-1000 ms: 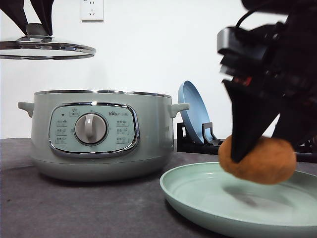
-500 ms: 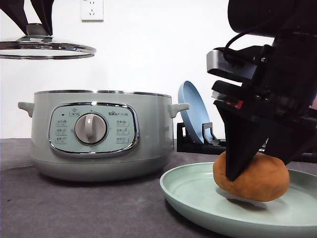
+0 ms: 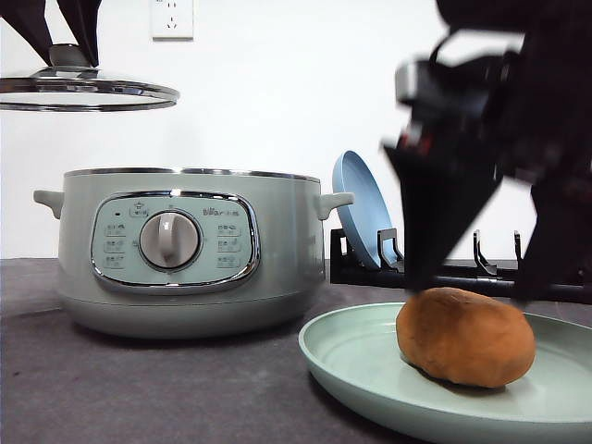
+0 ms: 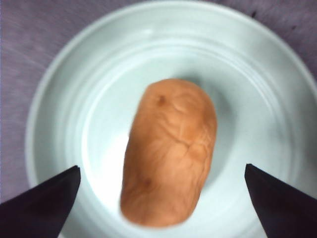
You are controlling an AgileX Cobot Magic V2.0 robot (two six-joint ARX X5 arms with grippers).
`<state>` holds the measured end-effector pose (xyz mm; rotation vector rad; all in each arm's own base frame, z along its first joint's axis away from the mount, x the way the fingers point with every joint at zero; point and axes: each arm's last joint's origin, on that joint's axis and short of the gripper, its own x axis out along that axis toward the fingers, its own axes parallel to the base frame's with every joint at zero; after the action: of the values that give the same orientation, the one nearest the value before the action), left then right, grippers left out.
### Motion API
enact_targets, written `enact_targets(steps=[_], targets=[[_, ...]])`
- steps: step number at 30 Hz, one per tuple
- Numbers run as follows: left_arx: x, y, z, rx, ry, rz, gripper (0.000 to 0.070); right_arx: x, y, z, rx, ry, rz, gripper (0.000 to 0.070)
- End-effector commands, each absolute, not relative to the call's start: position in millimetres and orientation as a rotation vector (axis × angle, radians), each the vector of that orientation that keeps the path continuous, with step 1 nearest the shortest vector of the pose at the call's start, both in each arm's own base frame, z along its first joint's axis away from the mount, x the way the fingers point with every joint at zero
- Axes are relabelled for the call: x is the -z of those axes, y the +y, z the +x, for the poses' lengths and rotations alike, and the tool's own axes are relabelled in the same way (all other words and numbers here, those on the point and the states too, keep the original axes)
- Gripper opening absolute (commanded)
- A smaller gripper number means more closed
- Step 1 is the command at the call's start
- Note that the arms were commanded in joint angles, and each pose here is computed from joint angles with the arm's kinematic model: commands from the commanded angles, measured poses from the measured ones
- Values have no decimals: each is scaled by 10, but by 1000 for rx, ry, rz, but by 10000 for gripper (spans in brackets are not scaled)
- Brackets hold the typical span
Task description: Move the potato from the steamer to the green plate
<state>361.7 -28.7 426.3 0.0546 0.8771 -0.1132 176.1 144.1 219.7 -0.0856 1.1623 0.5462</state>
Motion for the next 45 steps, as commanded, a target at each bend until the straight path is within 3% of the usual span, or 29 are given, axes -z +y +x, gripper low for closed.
enact_targets(steps=[1,10,16,26,45], targets=[[-4378,-299,3643,115,805,51,0,-2386,1428,1719,-556,1131,-67,699],[-4377,-300,3643,110,807,37,0,-3215,996,1186,-607,923,11,699],[-4368,-304,3633,108,821,31,0,-3522,679,797,-634,738,123,700],[-4341,-541,3582,170,856,60,0,-3563,349,404,-615,645,176,700],[-4066,-1621,3241,452,1000,229,0,-3562,318,372,-621,615,127,699]])
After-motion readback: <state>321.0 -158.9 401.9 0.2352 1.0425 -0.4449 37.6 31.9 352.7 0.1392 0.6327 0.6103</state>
